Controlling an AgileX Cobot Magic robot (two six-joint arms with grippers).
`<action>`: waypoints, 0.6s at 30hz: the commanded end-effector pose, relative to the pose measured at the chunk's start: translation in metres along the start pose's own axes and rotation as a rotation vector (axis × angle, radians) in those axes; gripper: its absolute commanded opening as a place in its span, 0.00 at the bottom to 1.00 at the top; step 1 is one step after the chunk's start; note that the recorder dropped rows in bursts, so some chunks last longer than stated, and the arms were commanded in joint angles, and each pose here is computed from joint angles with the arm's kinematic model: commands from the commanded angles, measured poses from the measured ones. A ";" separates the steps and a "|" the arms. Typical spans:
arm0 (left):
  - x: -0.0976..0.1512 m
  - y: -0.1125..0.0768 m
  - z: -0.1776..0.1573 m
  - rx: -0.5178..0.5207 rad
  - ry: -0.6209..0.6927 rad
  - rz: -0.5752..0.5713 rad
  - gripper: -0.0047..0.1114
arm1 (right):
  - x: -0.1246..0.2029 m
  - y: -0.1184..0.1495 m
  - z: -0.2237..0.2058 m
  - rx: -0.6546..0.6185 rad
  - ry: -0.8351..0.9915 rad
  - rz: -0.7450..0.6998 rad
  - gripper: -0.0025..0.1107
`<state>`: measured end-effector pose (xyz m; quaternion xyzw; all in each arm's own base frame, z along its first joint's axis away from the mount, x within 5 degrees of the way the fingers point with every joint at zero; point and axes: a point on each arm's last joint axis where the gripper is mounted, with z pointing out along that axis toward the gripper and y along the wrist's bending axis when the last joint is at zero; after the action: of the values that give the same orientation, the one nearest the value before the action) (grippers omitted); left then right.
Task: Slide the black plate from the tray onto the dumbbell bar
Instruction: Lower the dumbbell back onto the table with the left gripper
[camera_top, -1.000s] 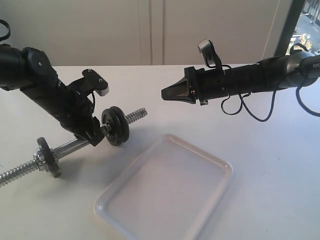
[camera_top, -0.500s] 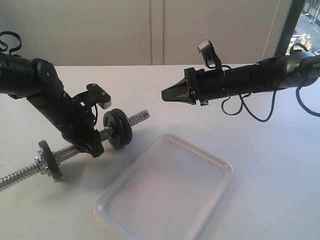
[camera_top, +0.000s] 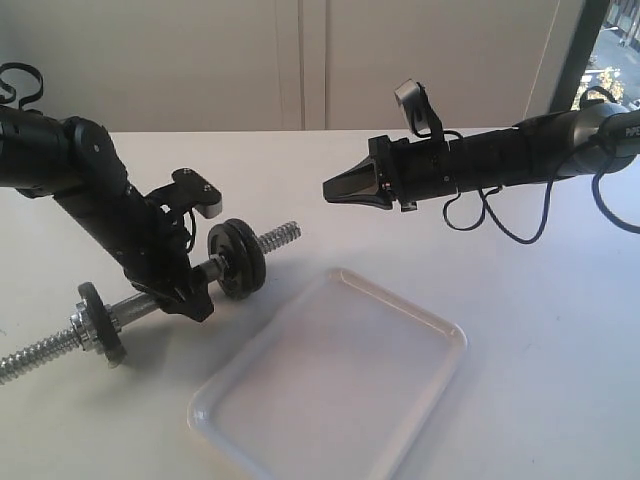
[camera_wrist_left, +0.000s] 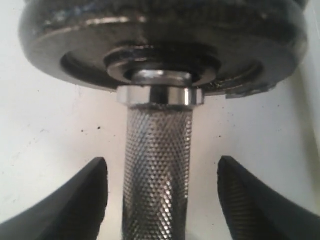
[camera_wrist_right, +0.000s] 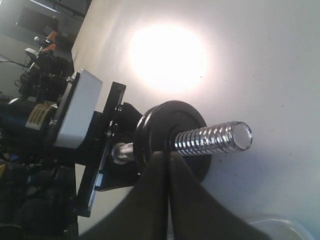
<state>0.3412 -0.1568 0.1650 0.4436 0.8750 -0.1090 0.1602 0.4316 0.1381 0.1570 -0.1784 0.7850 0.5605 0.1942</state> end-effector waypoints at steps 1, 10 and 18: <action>-0.002 -0.004 -0.013 0.008 -0.021 -0.018 0.63 | -0.004 0.005 -0.004 -0.010 -0.010 -0.014 0.02; -0.007 0.002 -0.037 -0.115 -0.071 0.039 0.59 | -0.003 0.005 -0.004 -0.007 -0.003 -0.017 0.02; 0.002 0.041 -0.051 -0.272 -0.164 -0.127 0.23 | -0.001 0.003 -0.003 0.000 0.012 -0.021 0.02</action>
<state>0.3550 -0.1287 0.2024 0.3903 0.8850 -0.0488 0.2491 0.4308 0.1379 0.1561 -0.1832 0.7871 0.5571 0.1912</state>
